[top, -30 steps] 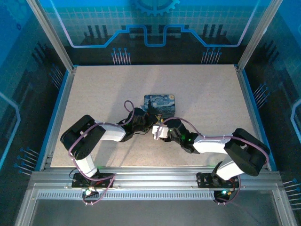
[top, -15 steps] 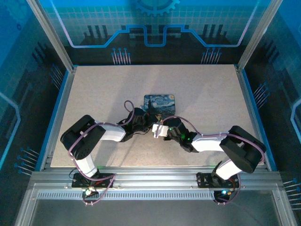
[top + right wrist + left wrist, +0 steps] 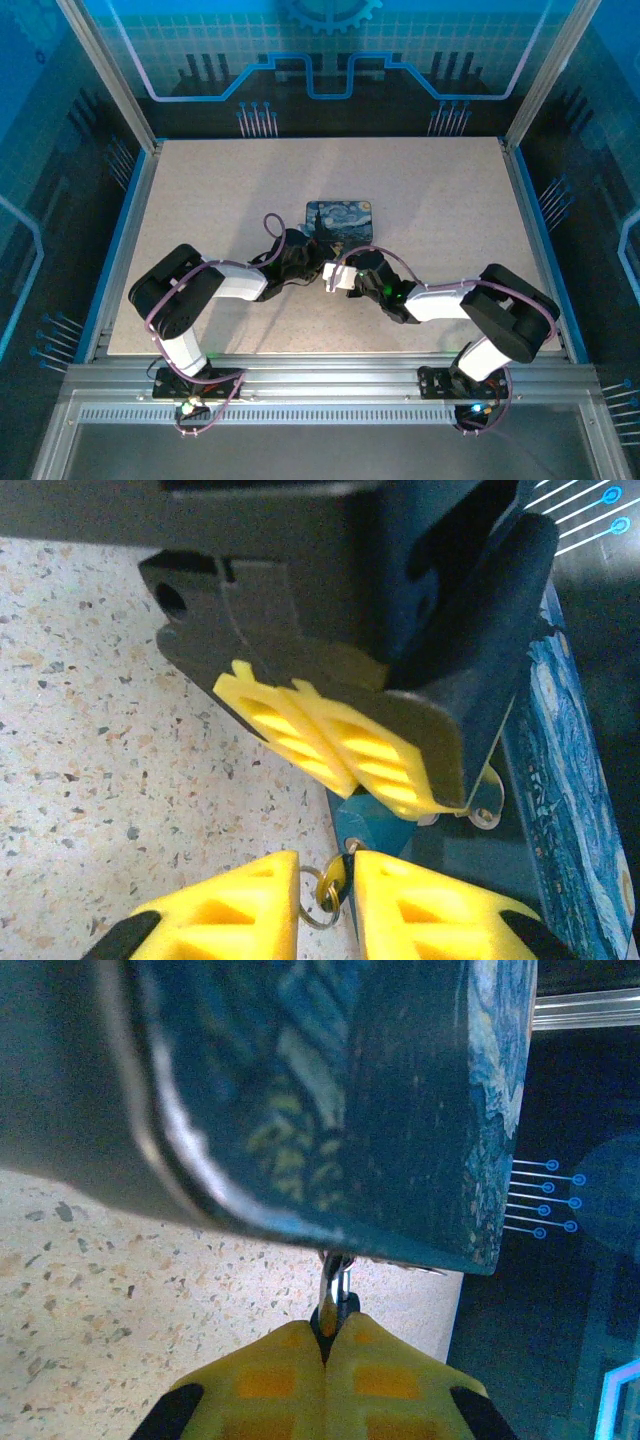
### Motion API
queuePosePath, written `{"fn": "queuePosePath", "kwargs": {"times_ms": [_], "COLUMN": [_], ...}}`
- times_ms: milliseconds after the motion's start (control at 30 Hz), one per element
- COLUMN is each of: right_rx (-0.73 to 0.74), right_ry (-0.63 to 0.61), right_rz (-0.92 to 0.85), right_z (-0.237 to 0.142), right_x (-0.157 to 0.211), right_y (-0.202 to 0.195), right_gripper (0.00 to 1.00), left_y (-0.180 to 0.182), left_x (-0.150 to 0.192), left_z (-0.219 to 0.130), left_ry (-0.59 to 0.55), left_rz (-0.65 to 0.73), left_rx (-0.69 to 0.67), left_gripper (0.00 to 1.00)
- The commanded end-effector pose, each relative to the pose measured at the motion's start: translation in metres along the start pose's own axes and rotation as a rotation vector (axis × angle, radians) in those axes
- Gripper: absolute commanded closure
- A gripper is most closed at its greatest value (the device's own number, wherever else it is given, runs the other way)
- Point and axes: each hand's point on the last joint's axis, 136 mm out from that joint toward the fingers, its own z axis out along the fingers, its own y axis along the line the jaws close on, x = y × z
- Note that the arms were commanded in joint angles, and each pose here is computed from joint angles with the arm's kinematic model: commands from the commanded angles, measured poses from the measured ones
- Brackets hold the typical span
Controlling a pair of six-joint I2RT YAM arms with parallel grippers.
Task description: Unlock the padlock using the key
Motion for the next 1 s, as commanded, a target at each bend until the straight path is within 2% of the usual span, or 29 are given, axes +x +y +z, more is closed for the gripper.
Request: {"fn": "queuePosePath", "kwargs": {"times_ms": [0, 433, 700, 967], "right_rx": [0.063, 0.132, 0.15, 0.141], "right_ry": [-0.005, 0.015, -0.002, -0.036], "right_rz": [0.019, 0.055, 0.094, 0.21], "right_z": [0.005, 0.008, 0.003, -0.002], "right_x": [-0.005, 0.0, -0.006, -0.019], "right_y": [-0.017, -0.028, -0.037, -0.051], "right_gripper": [0.81, 1.0, 1.0, 1.0], "left_y": [-0.029, -0.029, -0.029, -0.028], "left_x": [-0.005, -0.006, -0.006, -0.005], "left_z": [-0.003, -0.002, -0.001, -0.001], "left_ry": [-0.025, -0.025, -0.023, -0.023], "left_rz": [0.019, 0.016, 0.014, 0.004], "left_rx": [0.075, 0.073, 0.074, 0.079], "left_gripper": [1.0, 1.0, 1.0, 1.0]}}
